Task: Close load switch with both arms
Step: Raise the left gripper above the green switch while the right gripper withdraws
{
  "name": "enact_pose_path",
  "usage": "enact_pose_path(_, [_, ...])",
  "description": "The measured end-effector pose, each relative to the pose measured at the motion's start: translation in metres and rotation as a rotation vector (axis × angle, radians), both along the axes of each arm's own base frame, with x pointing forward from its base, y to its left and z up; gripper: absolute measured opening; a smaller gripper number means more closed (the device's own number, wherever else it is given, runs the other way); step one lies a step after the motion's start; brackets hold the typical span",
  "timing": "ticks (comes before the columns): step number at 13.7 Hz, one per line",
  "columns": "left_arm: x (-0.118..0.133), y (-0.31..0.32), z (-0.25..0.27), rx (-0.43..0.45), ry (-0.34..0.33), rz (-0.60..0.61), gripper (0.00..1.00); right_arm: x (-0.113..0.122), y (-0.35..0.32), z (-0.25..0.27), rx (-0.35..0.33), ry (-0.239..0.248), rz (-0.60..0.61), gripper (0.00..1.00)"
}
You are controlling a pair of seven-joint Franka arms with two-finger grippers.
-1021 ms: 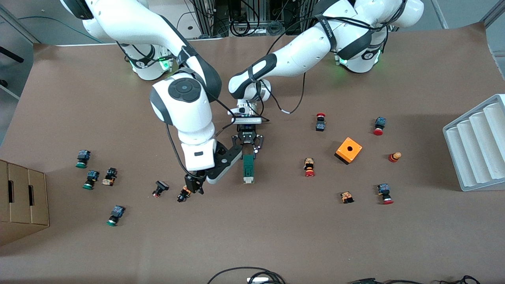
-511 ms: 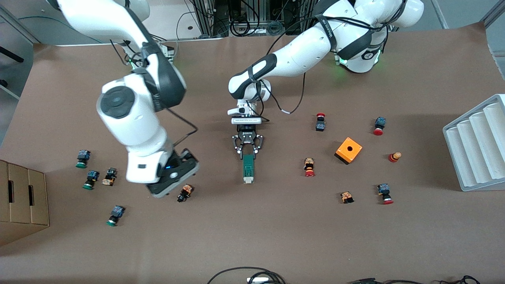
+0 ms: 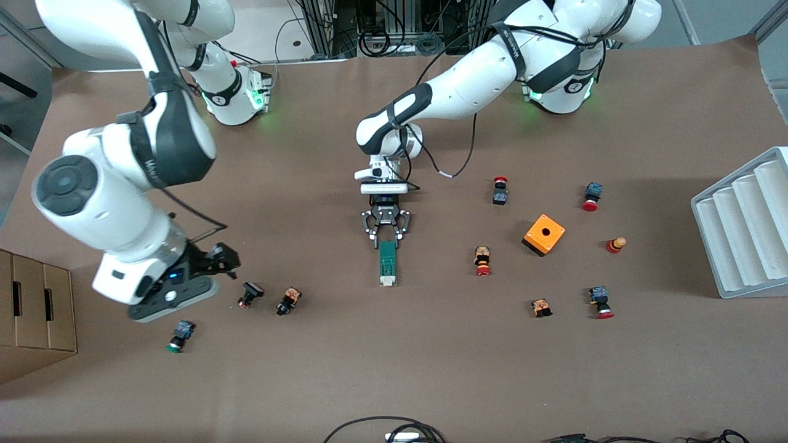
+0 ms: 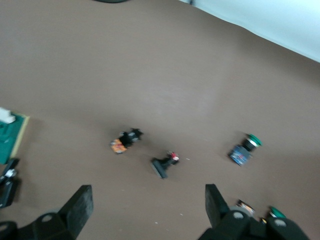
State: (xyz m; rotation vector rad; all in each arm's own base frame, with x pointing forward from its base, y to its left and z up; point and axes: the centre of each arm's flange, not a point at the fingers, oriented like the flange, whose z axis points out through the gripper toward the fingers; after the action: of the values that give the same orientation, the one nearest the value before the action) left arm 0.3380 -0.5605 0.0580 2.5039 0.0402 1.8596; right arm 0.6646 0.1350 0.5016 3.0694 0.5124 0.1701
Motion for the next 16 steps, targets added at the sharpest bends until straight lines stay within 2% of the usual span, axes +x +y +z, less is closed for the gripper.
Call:
enact_pose_path(4, [-0.001,-0.001,0.002,0.006,0.004,0.002,1.0,0.0,-0.085,0.01,-0.001,0.024,-0.125,1.0])
enact_pose_path(6, [-0.001,-0.003,0.008,0.056,0.021,0.013,1.0,-0.013,-0.114,0.024,-0.002,0.054,-0.17,1.0])
enact_pose_path(9, [0.003,-0.01,0.038,0.163,0.074,0.05,1.0,-0.029,-0.136,0.046,0.001,0.053,-0.201,1.0])
enact_pose_path(12, [0.007,-0.017,0.073,0.269,0.119,0.061,1.0,-0.044,-0.139,0.048,0.009,0.065,-0.2,1.0])
enact_pose_path(14, [0.008,-0.021,0.095,0.344,0.173,0.054,1.0,-0.054,-0.142,0.052,0.021,0.079,-0.199,1.0])
enact_pose_path(16, [0.01,-0.025,0.119,0.384,0.235,0.037,1.0,-0.06,-0.142,0.057,0.021,0.088,-0.187,1.0])
